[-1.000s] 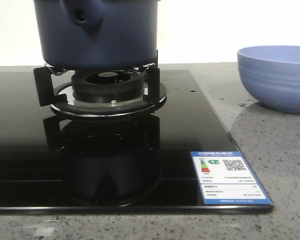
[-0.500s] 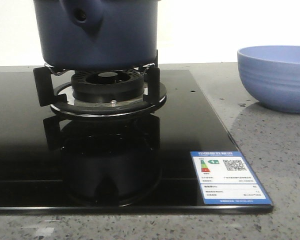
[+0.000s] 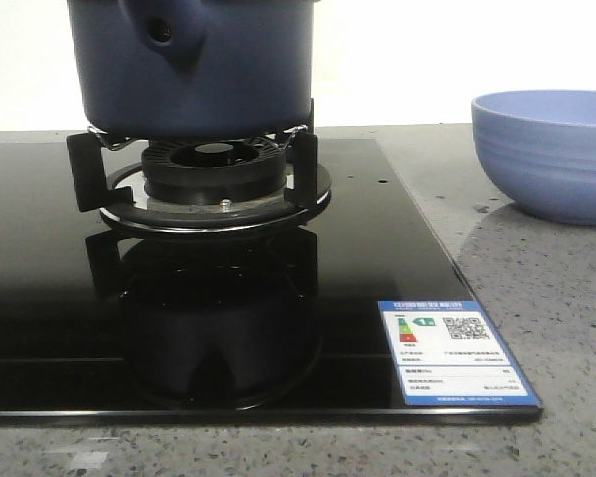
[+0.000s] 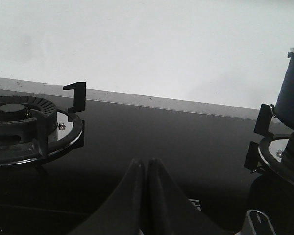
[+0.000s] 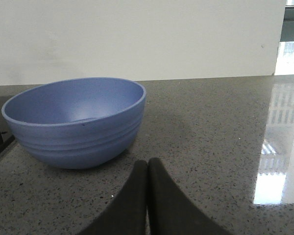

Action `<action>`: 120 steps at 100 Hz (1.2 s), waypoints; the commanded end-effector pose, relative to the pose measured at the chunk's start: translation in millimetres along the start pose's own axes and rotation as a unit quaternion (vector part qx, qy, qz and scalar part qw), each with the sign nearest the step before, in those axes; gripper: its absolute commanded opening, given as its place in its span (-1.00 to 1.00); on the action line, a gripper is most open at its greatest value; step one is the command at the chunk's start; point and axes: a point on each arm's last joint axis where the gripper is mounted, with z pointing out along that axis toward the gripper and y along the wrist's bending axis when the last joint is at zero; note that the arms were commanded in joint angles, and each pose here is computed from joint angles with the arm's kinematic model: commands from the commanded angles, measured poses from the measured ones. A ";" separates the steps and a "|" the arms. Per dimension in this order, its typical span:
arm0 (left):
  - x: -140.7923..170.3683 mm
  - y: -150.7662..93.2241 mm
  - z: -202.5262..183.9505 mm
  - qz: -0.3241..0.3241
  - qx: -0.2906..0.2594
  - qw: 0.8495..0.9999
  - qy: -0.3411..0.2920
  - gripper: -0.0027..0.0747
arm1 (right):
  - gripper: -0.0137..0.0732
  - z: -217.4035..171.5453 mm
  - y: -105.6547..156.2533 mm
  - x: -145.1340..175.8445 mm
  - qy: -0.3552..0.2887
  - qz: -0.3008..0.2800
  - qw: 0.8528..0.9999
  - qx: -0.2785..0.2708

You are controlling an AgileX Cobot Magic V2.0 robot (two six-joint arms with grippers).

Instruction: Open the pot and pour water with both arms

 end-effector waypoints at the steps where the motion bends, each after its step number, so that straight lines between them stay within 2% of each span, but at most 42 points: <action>1: 3.2 0.4 0.1 -0.004 0.005 1.000 -0.029 -0.98 | -0.85 -0.1 0.1 -0.2 -0.039 -0.002 0.999 0.000; 17: 3.2 0.4 0.1 -0.009 0.006 1.000 -0.029 -0.98 | -0.85 -0.1 0.1 -0.4 -0.040 -0.002 0.999 0.000; 42: 3.0 0.6 0.1 -0.111 0.007 0.993 -0.030 -0.98 | -0.85 -0.3 -0.1 -2.6 -0.052 0.017 0.999 0.000; 58: 2.9 0.9 0.1 -0.183 0.008 0.983 -0.030 -0.98 | -0.85 -0.7 -1.2 -5.6 -0.069 0.097 0.993 0.000; 73: 2.4 1.0 0.0 -0.275 0.010 0.961 -0.030 -0.98 | -0.85 -0.7 -2.6 -5.8 -0.070 0.209 0.975 0.000; 81: -0.2 -0.2 -0.4 -0.321 0.015 0.947 -0.027 -0.98 | -0.85 -1.3 -2.4 -9.1 -0.069 0.232 0.970 -0.003; 85: -3.6 -1.2 -0.9 -0.328 0.019 0.944 -0.027 -0.98 | -0.85 -2.0 -1.7 -13.0 -0.068 0.232 0.970 -0.007; 94: -18.4 -7.1 -3.9 -0.318 0.040 0.947 -0.021 -0.98 | -0.81 -5.6 1.5 -30.0 -0.063 0.226 0.972 -0.024; 103: -40.9 -15.8 -10.7 -0.258 0.068 0.964 -0.011 -0.98 | -0.80 -11.0 5.5 -50.4 -0.042 0.191 0.980 -0.041; 112: -67.3 -24.5 -17.1 -0.181 0.092 0.979 0.001 -0.98 | -0.80 -11.2 8.2 -69.0 0.017 0.138 0.989 -0.046; 120: -86.8 -31.3 -17.5 -0.138 0.109 0.984 0.024 -0.98 | -0.80 -8.2 8.8 -85.4 0.066 0.109 0.991 -0.046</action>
